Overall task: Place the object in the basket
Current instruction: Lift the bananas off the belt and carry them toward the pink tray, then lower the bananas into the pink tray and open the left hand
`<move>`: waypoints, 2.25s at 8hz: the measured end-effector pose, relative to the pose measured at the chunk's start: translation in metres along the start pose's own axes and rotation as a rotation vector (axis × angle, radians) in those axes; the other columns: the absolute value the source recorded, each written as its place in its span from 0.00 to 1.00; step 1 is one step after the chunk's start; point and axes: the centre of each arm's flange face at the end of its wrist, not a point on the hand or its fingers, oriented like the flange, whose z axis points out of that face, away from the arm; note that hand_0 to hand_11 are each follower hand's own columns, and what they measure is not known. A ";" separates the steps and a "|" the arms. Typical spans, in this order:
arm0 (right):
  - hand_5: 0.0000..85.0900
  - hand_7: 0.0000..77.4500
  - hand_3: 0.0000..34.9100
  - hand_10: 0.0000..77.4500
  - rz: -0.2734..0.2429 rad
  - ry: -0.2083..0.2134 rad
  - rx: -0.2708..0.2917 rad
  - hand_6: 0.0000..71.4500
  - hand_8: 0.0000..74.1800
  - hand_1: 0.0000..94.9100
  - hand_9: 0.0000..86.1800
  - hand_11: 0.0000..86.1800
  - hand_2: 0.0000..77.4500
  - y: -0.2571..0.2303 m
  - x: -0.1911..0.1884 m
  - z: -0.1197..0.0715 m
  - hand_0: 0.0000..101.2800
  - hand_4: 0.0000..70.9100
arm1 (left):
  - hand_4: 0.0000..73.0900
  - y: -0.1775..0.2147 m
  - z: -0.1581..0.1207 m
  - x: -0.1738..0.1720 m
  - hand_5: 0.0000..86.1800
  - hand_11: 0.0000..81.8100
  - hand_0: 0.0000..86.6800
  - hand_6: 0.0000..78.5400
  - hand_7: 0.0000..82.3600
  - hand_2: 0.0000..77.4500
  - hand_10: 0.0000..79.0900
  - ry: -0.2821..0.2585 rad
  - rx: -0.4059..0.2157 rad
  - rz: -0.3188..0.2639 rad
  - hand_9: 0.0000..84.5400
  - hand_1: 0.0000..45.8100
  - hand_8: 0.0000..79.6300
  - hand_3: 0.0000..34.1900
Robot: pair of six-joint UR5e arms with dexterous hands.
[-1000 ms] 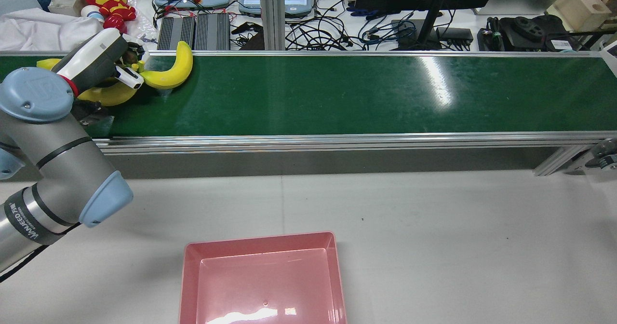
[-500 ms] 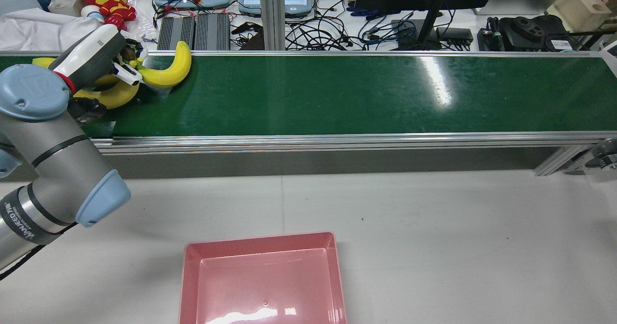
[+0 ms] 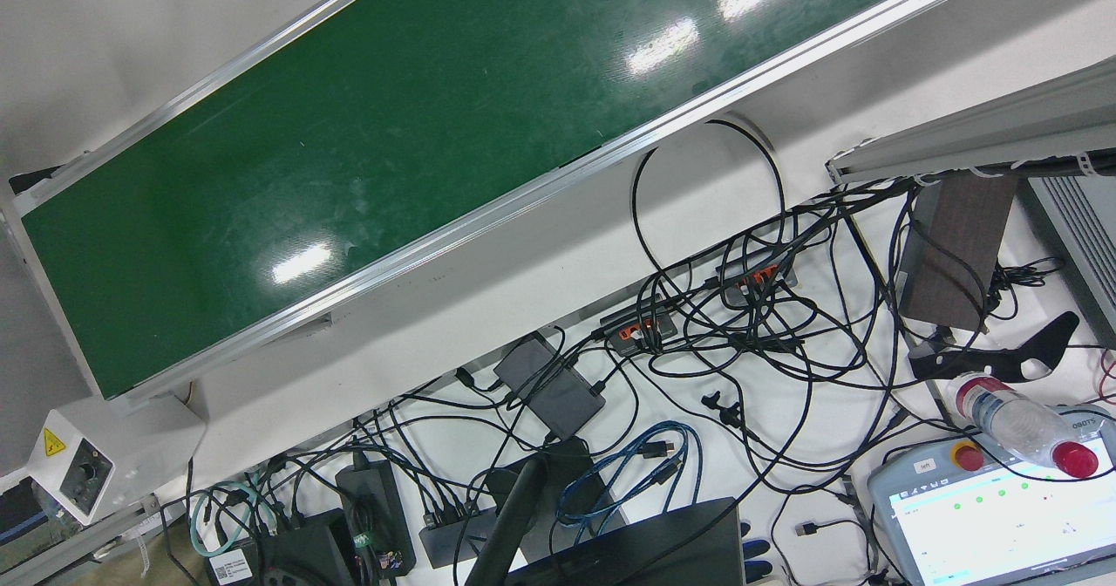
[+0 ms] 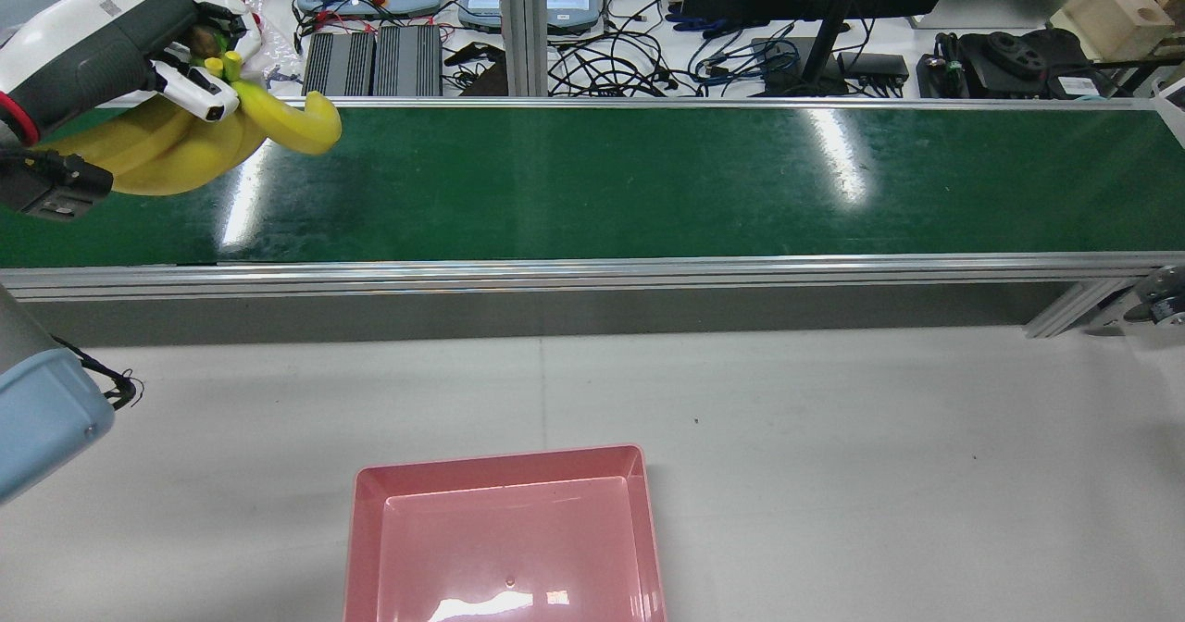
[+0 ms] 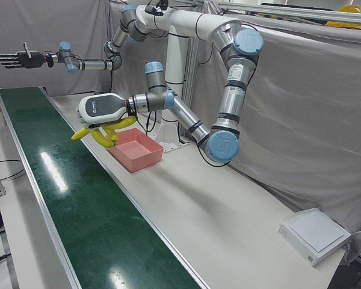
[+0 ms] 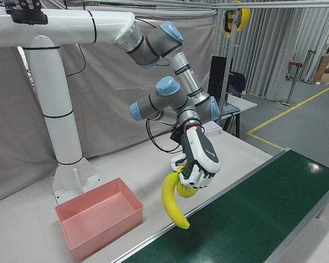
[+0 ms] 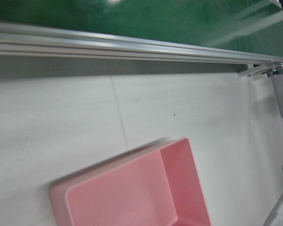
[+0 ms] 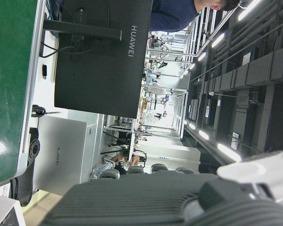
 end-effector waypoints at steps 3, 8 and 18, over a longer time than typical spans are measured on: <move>0.00 0.01 0.00 0.00 0.000 0.000 0.000 0.00 0.00 0.00 0.00 0.00 0.01 0.000 0.000 0.000 0.00 0.00 | 0.74 0.037 -0.005 -0.019 0.77 0.83 0.61 0.88 0.83 1.00 0.82 -0.104 -0.203 -0.102 0.83 0.29 0.88 0.00; 0.00 0.01 0.00 0.00 0.000 0.002 0.001 0.00 0.00 0.00 0.00 0.00 0.01 -0.001 0.001 0.000 0.00 0.00 | 0.75 0.174 -0.033 -0.113 0.76 0.84 0.65 0.89 0.83 1.00 0.80 -0.336 -0.471 -0.176 0.83 0.29 0.88 0.00; 0.00 0.01 0.00 0.00 0.000 0.002 0.001 0.00 0.00 0.00 0.00 0.00 0.01 -0.001 0.001 0.000 0.00 0.00 | 0.76 0.252 -0.068 -0.164 0.76 0.24 0.42 0.88 0.83 1.00 0.14 -0.404 -0.512 -0.213 0.36 0.13 0.36 0.04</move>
